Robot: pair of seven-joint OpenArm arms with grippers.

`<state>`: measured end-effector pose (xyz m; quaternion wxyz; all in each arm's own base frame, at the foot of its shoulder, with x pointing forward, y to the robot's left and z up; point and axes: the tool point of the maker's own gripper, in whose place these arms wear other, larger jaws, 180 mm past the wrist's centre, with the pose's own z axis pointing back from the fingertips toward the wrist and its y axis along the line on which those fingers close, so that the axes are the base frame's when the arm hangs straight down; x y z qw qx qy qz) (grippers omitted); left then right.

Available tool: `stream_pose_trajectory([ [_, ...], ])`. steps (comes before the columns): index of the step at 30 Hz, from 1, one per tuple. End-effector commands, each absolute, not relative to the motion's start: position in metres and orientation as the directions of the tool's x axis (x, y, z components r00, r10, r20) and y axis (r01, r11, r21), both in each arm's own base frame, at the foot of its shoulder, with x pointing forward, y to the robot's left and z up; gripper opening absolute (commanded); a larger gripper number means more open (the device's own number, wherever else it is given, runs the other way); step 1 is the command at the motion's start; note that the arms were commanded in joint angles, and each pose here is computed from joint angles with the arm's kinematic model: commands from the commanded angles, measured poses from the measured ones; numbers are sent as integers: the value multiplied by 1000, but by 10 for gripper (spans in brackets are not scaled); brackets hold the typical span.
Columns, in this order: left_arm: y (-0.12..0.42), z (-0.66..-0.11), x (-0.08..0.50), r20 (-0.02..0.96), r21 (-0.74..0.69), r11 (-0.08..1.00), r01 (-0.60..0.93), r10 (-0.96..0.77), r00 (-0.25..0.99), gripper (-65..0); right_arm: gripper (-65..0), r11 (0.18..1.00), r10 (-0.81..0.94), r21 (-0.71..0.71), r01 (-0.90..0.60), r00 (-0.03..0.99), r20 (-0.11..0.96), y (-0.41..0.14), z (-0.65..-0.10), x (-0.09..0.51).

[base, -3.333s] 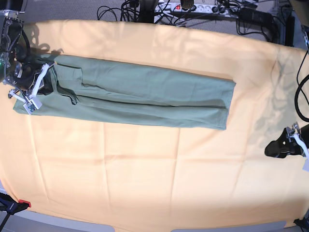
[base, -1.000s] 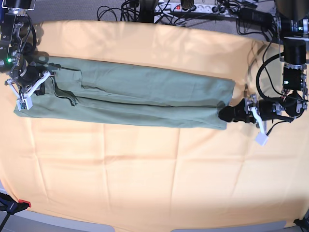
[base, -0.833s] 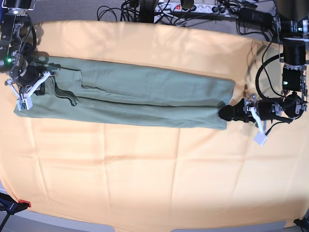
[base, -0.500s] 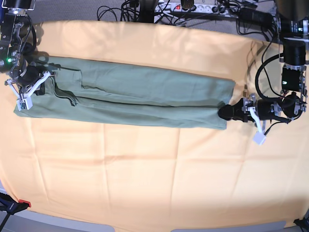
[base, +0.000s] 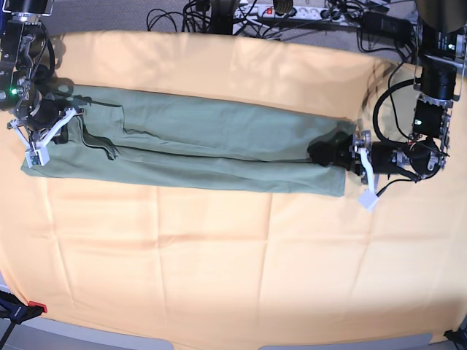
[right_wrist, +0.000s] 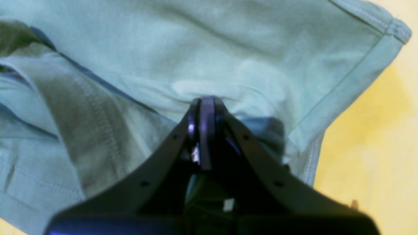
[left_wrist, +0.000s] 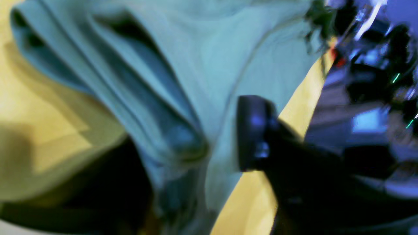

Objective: Fold the T-shirt properly
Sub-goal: 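Fold the held end over toward the right gripper with the left gripper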

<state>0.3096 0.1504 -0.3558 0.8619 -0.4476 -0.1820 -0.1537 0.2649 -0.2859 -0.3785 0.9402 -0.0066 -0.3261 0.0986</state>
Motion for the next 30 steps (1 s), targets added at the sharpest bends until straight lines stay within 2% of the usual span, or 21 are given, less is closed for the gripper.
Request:
stream_pose_trajectory([
  [1,156,-345,318,481,-697,556,453,-106,870,-532,-650,978,207,-102,-183,760,616,-293,-372,269],
  [3,156,-344,318,489,-694,553,460,-107,866,-614,-650,978,207,-102,-183,760,616,-293,-372,269],
  [5,156,-344,318,488,-695,554,459,-106,866,-646,-650,978,207,-103,-183,760,616,-293,-372,269],
  [13,156,-344,318,488,-694,554,460,-107,866,-649,-650,978,208,-103,-183,760,615,-293,-372,269],
  [15,156,-344,318,488,-695,553,460,-106,866,-596,-650,977,210,-105,-185,761,614,-293,-372,269],
  [17,156,-343,320,495,-695,553,460,-95,863,-502,-650,974,223,-104,-203,758,613,-291,-372,268],
  [19,161,-349,325,507,-660,593,460,-100,856,-398,-650,970,238,-104,-221,755,611,-289,-372,268],
  [21,168,-355,331,489,-642,646,414,-72,869,-328,-650,969,239,-104,-223,755,611,-288,-372,268],
  [27,171,-358,335,483,-634,669,389,-50,874,-310,-650,969,239,-104,-223,755,611,-288,-372,268],
  [30,171,-358,335,483,-632,670,389,-52,874,-339,-650,969,239,-104,-223,755,611,-288,-372,268],
])
